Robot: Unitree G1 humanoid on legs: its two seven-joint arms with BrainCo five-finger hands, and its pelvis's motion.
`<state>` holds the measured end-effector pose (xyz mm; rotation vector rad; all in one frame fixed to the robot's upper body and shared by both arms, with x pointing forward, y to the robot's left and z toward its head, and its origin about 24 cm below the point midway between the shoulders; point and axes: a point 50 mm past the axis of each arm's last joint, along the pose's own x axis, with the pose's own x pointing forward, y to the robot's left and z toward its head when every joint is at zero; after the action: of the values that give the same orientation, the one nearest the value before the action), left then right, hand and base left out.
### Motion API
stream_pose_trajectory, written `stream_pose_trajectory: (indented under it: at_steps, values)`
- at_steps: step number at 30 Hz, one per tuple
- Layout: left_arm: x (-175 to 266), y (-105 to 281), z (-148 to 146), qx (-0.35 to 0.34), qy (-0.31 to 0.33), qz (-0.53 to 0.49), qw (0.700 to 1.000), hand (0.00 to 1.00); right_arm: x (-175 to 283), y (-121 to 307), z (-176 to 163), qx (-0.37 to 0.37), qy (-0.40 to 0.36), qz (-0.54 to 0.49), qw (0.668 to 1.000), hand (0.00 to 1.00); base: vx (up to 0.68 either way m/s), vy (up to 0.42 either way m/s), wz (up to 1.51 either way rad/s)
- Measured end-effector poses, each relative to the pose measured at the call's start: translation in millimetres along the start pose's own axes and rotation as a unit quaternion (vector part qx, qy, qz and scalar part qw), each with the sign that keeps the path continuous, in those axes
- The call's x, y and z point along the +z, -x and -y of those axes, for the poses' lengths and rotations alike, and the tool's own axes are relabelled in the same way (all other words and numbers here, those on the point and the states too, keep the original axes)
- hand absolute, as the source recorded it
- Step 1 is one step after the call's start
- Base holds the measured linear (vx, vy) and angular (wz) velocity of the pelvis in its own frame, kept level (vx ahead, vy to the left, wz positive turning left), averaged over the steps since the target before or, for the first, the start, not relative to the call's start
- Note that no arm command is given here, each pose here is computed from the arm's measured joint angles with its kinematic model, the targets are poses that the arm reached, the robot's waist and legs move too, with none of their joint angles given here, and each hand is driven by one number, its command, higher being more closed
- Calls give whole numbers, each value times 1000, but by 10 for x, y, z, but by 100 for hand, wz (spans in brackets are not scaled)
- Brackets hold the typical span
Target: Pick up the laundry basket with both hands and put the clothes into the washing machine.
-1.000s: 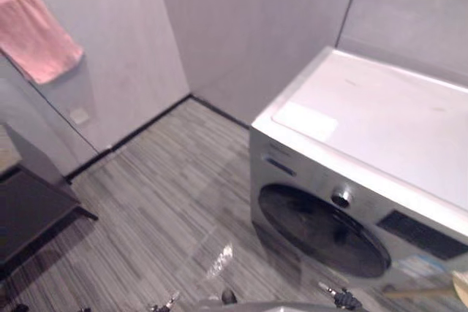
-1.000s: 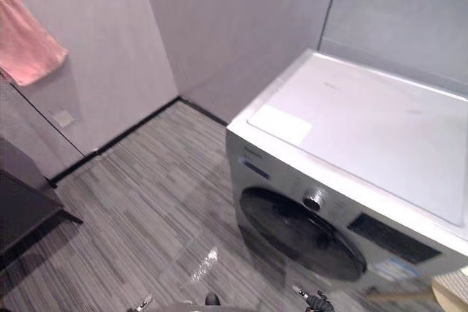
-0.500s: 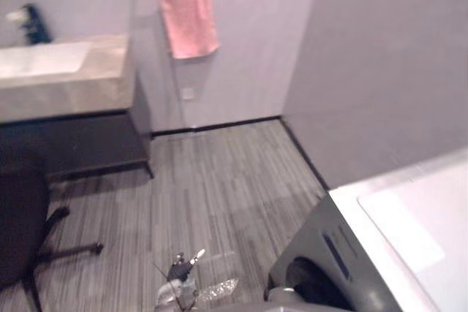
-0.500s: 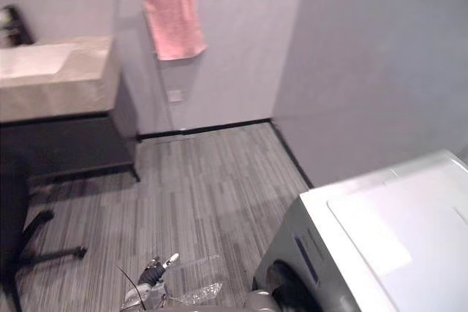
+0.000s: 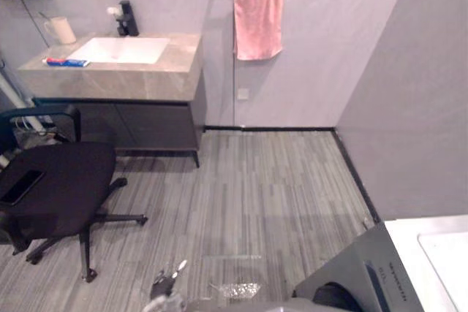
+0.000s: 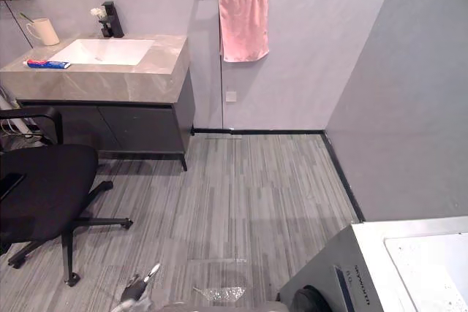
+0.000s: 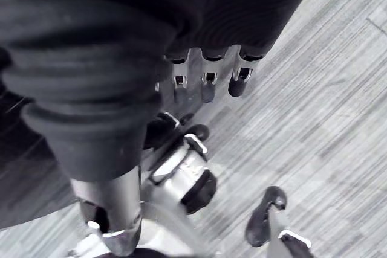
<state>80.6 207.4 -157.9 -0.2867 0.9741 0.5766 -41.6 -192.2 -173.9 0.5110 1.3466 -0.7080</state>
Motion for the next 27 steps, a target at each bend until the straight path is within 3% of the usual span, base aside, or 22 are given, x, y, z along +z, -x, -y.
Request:
stream_pose_trajectory:
  at_steps: [2,7,17,24,27]
  values:
    - [-136,30,-79,14,4,-25,1000,0,3,-4,25,-10,-23,0,1000,0,70,59,27]
    - [-166,15,-158,7,-65,-41,997,0,-25,-8,64,-9,-33,-13,999,0,105,57,-11]
    - [-171,-1,116,-56,-144,-47,987,0,160,-43,39,-19,-45,6,999,0,145,43,8]
    - [-195,8,93,-60,-113,-53,990,0,458,-61,-278,30,-13,69,997,0,51,-79,31]
    - [-226,21,121,-59,-93,-56,992,0,494,-65,-246,26,-10,70,997,0,60,-168,18]
